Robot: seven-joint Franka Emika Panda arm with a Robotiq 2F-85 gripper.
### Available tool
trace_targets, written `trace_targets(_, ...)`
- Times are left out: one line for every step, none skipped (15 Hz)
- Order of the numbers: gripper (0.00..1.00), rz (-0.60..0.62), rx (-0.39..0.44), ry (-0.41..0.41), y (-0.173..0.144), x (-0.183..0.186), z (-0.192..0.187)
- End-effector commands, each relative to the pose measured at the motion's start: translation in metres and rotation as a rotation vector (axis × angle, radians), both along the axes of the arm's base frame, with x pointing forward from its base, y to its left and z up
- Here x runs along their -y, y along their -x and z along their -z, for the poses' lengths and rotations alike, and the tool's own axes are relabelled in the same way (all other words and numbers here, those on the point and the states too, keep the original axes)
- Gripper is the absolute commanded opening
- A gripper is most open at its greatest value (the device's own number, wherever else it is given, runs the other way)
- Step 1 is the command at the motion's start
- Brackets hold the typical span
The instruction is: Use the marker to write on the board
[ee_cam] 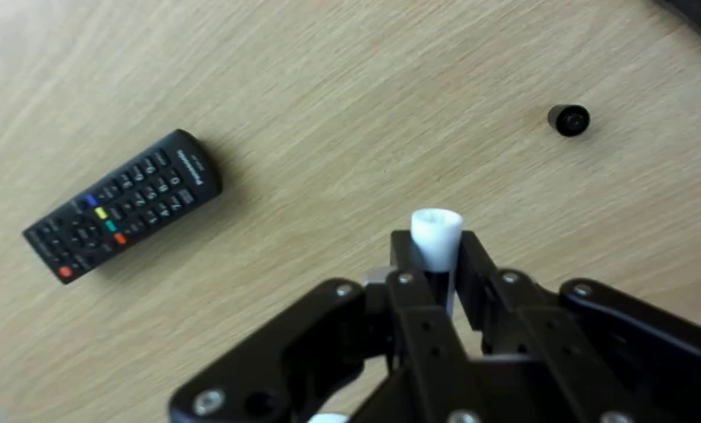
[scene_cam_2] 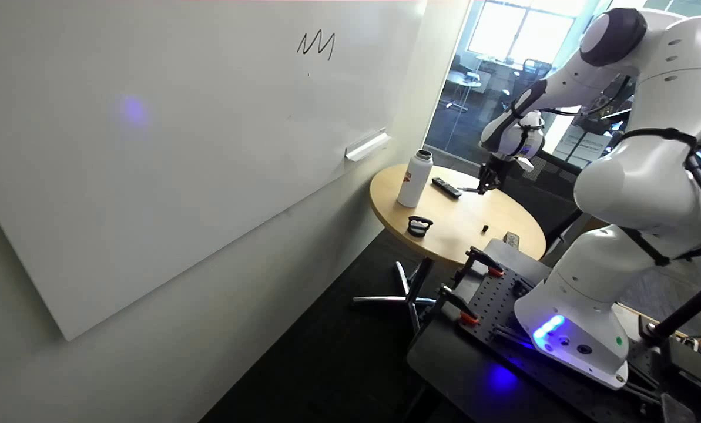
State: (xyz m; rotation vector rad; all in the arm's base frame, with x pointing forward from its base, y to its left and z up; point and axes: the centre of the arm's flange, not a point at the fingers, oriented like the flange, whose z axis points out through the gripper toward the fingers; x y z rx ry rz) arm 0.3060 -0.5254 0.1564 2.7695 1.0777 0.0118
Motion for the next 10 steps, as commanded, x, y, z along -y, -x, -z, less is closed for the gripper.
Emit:
trace_targets(0.11,0.104,0.089,0.01,0.006,-0.04,-0.067)
trace_targets(0.1,0.097,0.107,0.023,0.002,-0.05,-0.078)
trace_targets(0.1,0.099,0.117,0.026,-0.002,-0.06,-0.088)
trace_targets(0.11,0.08,0.123,0.035,-0.006,-0.069,-0.095)
trace_targets(0.11,0.058,0.126,0.041,-0.009,-0.08,-0.101)
trace_targets(0.11,0.042,0.124,0.043,-0.011,-0.089,-0.104)
trace_targets(0.21,0.043,0.103,0.026,-0.017,-0.057,-0.086)
trace_targets(0.21,0.033,0.105,0.026,-0.019,-0.067,-0.091)
trace_targets(0.21,0.028,0.105,0.025,-0.019,-0.073,-0.094)
trace_targets(0.21,0.025,0.105,0.024,-0.019,-0.076,-0.095)
